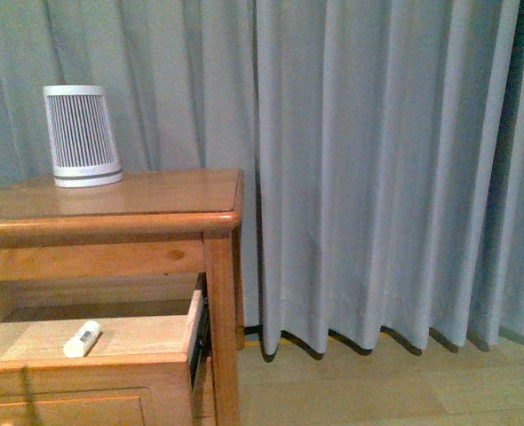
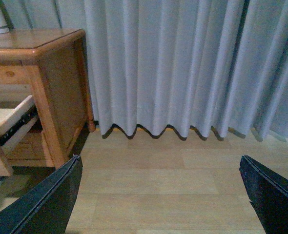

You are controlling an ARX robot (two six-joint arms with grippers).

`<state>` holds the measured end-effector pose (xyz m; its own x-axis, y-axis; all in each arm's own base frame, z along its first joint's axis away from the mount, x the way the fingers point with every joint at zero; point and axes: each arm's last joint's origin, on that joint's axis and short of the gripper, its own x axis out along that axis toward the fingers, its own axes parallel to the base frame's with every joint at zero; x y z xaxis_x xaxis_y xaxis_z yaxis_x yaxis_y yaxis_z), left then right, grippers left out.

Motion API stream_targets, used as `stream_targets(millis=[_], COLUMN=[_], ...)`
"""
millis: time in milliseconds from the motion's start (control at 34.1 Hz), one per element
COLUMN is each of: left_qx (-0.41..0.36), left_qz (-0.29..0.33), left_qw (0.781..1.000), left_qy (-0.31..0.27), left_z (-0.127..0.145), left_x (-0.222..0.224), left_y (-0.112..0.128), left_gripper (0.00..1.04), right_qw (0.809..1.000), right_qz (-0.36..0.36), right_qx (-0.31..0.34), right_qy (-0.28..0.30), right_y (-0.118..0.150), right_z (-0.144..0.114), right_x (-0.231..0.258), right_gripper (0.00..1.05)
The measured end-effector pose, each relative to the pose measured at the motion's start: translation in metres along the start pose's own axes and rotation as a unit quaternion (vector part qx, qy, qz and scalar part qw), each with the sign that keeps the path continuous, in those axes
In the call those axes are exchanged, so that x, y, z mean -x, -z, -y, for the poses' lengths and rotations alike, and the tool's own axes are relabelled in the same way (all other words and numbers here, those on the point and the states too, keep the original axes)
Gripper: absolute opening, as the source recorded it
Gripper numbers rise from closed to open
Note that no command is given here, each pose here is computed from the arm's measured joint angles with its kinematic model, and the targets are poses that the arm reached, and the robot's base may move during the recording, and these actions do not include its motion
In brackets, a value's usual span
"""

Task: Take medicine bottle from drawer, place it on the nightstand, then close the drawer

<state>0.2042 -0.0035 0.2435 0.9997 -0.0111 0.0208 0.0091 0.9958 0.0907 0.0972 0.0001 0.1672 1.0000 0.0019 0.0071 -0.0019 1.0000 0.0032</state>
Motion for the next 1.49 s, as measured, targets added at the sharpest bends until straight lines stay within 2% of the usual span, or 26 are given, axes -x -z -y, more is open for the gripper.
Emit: stream_targets(millis=[88, 234, 498, 615, 1171, 1493], left_qx=[-0.001, 0.032, 0.041, 0.043, 0.043, 0.043], left_qz=[0.0, -0.012, -0.014, -0.011, -0.01, -0.006], left_qw=[1.0, 0.999, 0.999, 0.999, 0.999, 0.999], left_qy=[0.001, -0.003, -0.003, -0.003, -0.003, -0.004], left_z=[0.0, -0.001, 0.001, 0.002, 0.005, 0.004], left_x=[0.0, 0.015, 0.039, 0.05, 0.082, 0.091], left_y=[0.0, 0.017, 0.039, 0.048, 0.073, 0.072], left_gripper=[0.98, 0.7, 0.27, 0.03, 0.03, 0.03], right_qw=[1.0, 1.0, 1.0, 1.0, 1.0, 1.0], right_qz=[0.0, 0.0, 0.0, 0.0, 0.0, 0.0], right_qx=[0.0, 0.0, 0.0, 0.0, 0.0, 0.0], right_qy=[0.0, 0.0, 0.0, 0.0, 0.0, 0.0], right_y=[0.0, 0.0, 0.0, 0.0, 0.0, 0.0], right_z=[0.0, 0.0, 0.0, 0.0, 0.0, 0.0], right_x=[0.0, 0.0, 0.0, 0.0, 0.0, 0.0], right_gripper=[0.98, 0.98, 0.98, 0.98, 0.98, 0.98])
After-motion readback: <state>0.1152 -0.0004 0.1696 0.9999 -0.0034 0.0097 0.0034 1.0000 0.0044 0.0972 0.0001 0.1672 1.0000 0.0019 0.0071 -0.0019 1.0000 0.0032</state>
